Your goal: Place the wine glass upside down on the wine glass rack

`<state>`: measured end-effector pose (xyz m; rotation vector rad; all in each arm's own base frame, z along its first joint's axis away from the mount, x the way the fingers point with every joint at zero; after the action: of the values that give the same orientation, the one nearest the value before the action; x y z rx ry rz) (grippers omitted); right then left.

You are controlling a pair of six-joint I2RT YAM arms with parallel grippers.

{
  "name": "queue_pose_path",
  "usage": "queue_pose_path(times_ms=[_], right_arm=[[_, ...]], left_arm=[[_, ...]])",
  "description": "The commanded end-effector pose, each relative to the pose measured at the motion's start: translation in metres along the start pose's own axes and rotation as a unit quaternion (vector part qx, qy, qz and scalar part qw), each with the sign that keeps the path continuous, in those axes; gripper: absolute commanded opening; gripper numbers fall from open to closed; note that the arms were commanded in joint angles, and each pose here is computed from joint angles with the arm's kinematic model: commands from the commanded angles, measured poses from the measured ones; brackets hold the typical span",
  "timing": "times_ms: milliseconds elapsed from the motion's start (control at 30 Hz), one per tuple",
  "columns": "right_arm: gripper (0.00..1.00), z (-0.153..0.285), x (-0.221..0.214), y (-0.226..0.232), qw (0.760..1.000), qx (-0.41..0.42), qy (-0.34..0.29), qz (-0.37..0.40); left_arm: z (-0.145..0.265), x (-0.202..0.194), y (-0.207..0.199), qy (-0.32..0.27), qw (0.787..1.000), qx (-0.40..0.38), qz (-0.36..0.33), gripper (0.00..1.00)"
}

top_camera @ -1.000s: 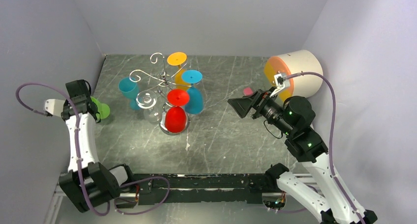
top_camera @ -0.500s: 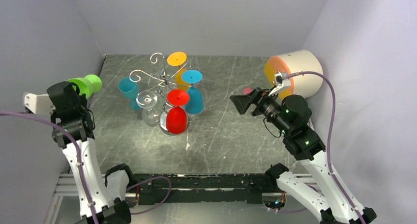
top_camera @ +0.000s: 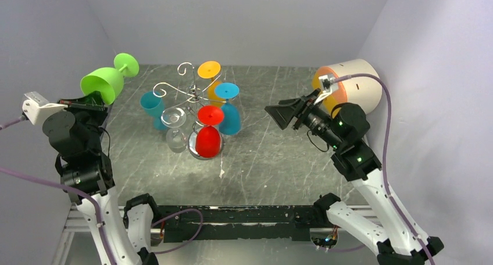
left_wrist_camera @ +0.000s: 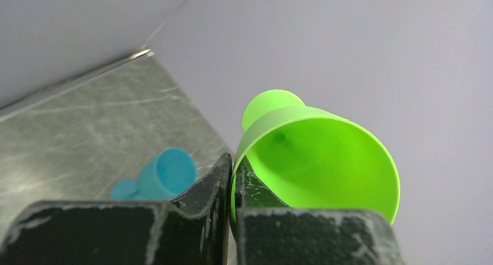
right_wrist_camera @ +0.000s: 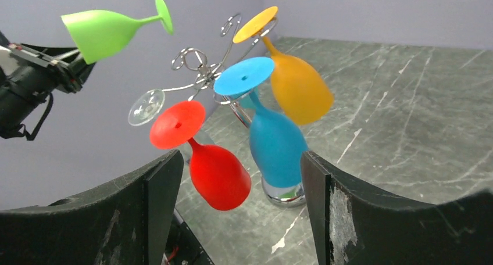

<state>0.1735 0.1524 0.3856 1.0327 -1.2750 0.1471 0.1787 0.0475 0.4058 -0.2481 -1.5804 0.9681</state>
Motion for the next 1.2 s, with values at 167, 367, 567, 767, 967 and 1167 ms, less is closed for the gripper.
queue_pose_path(times_ms=[167,367,567,767,967,1167], right_arm=[[0.75,-0.024,0.046,0.024,0.991,0.069,-0.055,0.1],[0.75,-0.04,0.079,0.022,0.978,0.026,-0.092,0.185],[0.7,-0.051,0.095,0.036,0.976,0.063,-0.13,0.165],[0.46,-0.08,0.08,0.042,0.988,0.09,-0.113,0.057],[0.44,-0.102,0.057,0.094,0.98,0.131,-0.114,0.1],[0.37,-0.113,0.045,0.124,0.97,0.181,-0.115,0.111]], left_arm=[[0.045,0.024,-0.078,-0.001,0.962,-0.272,-0.035,0.07],[0.063,0.005,-0.093,0.044,0.903,-0.422,-0.073,0.09],[0.072,-0.015,-0.096,0.063,0.847,-0.522,-0.083,0.07],[0.079,-0.018,-0.095,0.061,0.835,-0.544,-0.056,0.07],[0.085,-0.02,-0.096,0.071,0.826,-0.557,-0.059,0.07],[0.086,-0.018,-0.096,0.069,0.832,-0.548,-0.059,0.07]])
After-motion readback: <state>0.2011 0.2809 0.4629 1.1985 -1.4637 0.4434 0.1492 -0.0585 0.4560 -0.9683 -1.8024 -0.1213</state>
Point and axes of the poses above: each gripper's point midway between its finger pads, its own z axis back along the fingers, its own y axis along the line the jaws close on, x = y × z, the point moved 7 cm from there along z, back along the fingers, and after that the axes turned 5 degrees about -z, right-handed, at the moved point
